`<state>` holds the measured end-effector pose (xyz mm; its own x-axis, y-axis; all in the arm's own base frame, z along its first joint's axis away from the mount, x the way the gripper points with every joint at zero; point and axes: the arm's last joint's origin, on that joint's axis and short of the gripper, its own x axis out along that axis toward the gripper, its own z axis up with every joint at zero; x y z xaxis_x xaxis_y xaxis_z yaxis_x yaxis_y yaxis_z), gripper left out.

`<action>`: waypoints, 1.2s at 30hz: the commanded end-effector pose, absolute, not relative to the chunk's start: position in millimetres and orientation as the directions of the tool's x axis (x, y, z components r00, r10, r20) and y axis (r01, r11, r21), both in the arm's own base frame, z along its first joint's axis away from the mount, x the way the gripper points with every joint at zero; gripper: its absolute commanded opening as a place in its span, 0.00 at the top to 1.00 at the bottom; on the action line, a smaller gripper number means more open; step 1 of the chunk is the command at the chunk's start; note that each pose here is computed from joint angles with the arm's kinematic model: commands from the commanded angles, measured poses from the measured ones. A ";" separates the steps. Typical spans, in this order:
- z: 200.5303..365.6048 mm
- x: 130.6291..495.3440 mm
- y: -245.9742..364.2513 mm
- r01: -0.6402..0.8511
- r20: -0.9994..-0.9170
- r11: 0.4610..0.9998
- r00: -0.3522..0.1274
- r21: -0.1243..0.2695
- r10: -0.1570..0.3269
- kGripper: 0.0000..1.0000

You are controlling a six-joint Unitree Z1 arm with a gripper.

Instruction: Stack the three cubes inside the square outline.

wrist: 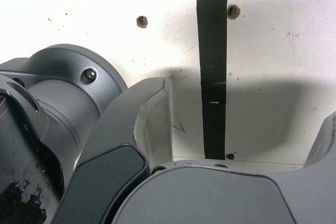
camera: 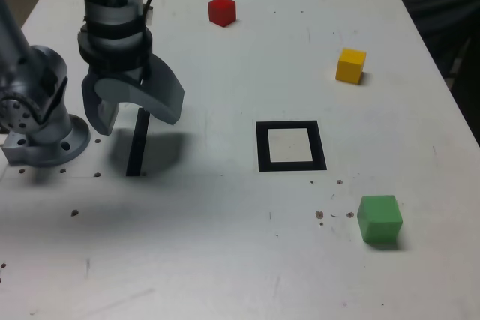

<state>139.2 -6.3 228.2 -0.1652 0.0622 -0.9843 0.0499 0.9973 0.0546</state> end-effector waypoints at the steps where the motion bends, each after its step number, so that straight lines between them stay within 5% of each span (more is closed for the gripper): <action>1: 229.0 139.2 -6.6 0.049 -0.985 0.997 -0.162 0.053 0.060 0.01; 24: 239.6 131.1 -5.9 0.070 -0.988 0.996 -0.144 0.052 0.062 0.01; 36: 244.9 138.0 2.3 0.089 -0.980 0.991 -0.160 0.105 0.118 0.01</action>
